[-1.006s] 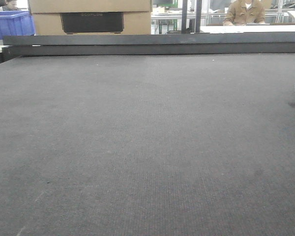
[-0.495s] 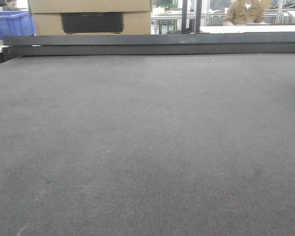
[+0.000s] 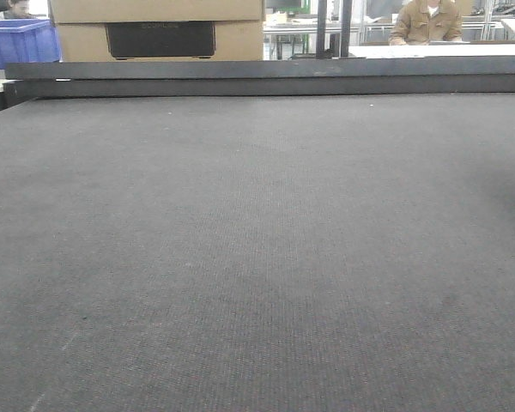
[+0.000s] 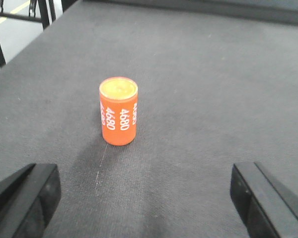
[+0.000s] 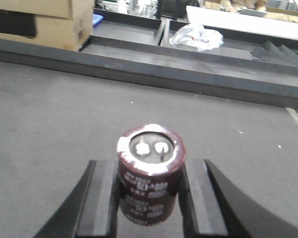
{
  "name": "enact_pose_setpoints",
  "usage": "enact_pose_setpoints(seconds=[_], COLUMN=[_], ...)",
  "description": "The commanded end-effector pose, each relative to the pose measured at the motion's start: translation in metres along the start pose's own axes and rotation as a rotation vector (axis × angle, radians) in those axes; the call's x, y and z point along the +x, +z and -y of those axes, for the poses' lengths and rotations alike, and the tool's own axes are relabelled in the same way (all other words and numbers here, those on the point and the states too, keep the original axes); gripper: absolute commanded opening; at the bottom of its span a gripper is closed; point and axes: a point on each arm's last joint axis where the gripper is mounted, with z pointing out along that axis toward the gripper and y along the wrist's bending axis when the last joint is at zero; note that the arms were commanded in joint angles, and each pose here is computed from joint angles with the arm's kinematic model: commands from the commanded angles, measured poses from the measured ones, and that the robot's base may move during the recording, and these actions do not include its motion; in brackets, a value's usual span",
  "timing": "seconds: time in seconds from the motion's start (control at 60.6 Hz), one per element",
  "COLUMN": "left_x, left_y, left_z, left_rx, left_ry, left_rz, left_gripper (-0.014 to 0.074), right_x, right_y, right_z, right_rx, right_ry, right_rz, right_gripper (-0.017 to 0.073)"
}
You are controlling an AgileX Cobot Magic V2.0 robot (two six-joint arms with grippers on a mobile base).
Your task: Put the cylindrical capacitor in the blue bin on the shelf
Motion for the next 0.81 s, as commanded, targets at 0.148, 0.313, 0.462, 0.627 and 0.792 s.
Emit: enact_pose_setpoints(seconds=[0.148, 0.313, 0.462, 0.627, 0.792], left_x=[0.008, 0.015, 0.015, 0.014, 0.014], left_y=[0.044, 0.078, 0.112, 0.143, 0.168], left_z=[0.0, 0.0, -0.004, -0.012, -0.021], left_rx=[0.004, -0.001, -0.039, -0.074, -0.101], left_ry=[-0.002, -0.004, -0.05, -0.069, -0.081], left_rz=[0.079, 0.069, 0.029, 0.013, 0.017], left_gripper=[0.0601, 0.0601, 0.0601, 0.0601, 0.0601], right_x=[-0.006, -0.005, -0.005, -0.005, -0.005], right_y=[-0.012, -0.012, -0.012, -0.012, -0.012], right_z=[0.0, 0.0, 0.0, 0.0, 0.0], right_rx=[0.0, -0.001, -0.001, -0.001, -0.001], right_ry=[-0.004, -0.004, -0.004, -0.004, -0.004], right_rz=[0.033, 0.026, 0.026, 0.026, 0.026], right_gripper=[-0.0162, -0.0162, -0.0162, -0.0162, -0.0162])
